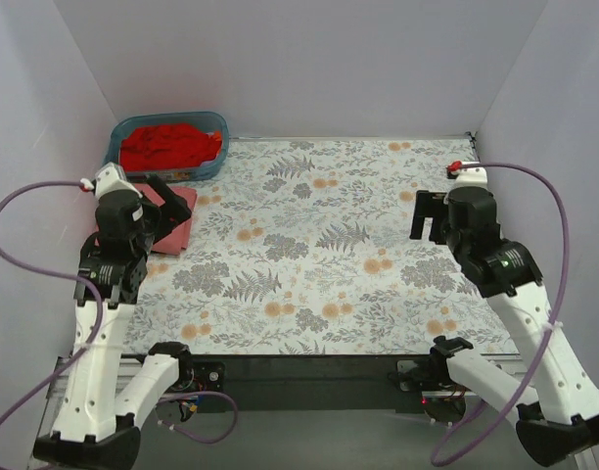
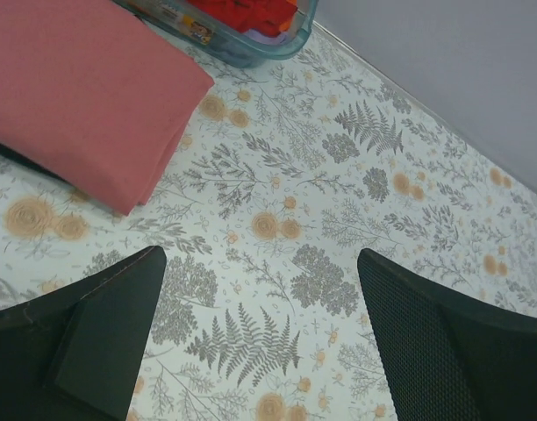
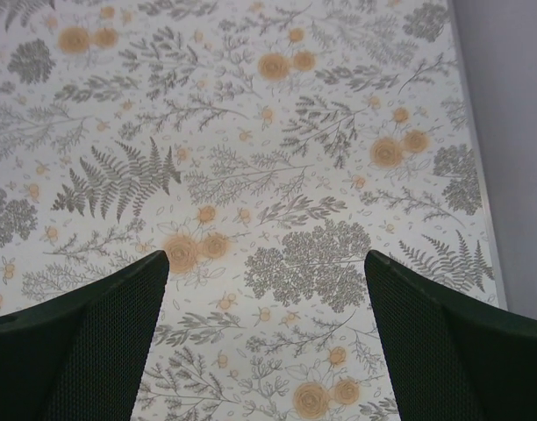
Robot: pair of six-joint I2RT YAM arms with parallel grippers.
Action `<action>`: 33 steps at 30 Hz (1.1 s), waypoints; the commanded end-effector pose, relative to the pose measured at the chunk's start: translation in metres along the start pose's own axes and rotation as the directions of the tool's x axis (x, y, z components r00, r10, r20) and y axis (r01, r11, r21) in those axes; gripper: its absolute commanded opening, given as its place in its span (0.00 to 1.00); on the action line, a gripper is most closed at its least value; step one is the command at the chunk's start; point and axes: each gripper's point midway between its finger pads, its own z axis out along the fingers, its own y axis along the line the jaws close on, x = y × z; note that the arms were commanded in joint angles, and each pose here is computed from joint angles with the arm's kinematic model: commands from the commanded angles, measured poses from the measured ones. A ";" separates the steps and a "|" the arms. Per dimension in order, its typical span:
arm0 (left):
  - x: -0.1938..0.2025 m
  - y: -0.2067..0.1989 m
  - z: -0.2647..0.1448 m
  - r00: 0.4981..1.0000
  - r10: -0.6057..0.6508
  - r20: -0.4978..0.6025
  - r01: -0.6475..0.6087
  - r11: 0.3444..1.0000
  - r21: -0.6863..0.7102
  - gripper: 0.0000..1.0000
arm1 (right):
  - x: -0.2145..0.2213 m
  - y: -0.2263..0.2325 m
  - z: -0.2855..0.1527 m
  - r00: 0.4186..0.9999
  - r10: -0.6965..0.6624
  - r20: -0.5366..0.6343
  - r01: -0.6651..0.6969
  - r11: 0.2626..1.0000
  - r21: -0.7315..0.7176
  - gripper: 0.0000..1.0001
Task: Fold and stack the t-shirts
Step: Reset both grippers
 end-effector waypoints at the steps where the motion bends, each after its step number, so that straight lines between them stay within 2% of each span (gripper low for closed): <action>1: 0.021 0.032 -0.028 0.998 -0.064 -0.024 0.061 0.990 -0.125 0.91 | -0.008 -0.022 -0.021 0.996 0.000 0.085 -0.005 0.998 0.060 0.98; 4: 0.028 0.042 -0.038 0.997 -0.077 -0.006 0.075 0.986 -0.150 0.91 | 0.004 -0.027 -0.031 0.993 0.017 0.113 -0.023 0.999 0.047 0.98; 5: 0.025 0.048 -0.047 0.996 -0.081 0.030 0.085 0.984 -0.156 0.91 | 0.006 -0.028 -0.037 0.991 0.030 0.134 -0.036 0.999 0.038 0.98; 10: 0.028 0.048 -0.056 0.993 -0.092 0.073 0.100 0.989 -0.112 0.91 | 0.031 -0.032 -0.036 0.990 0.057 0.125 -0.062 0.997 0.035 0.98; 15: 0.026 0.053 -0.060 0.982 -0.138 0.128 0.150 0.984 -0.097 0.91 | 0.030 -0.039 -0.044 0.981 0.080 0.174 -0.089 0.995 0.045 0.99; 22: 0.027 0.058 -0.055 0.967 -0.127 0.221 0.139 0.989 -0.043 0.91 | 0.028 -0.043 -0.053 0.965 0.084 0.248 -0.093 0.995 0.028 0.99; 31: 0.034 0.063 -0.045 0.964 -0.096 0.249 0.109 0.993 -0.036 0.91 | 0.035 -0.045 -0.052 0.961 0.082 0.264 -0.092 0.995 0.028 0.98; 33: 0.036 0.064 -0.047 0.959 -0.107 0.261 0.115 0.993 -0.015 0.95 | 0.034 -0.041 -0.051 0.961 0.077 0.265 -0.084 0.996 0.012 0.98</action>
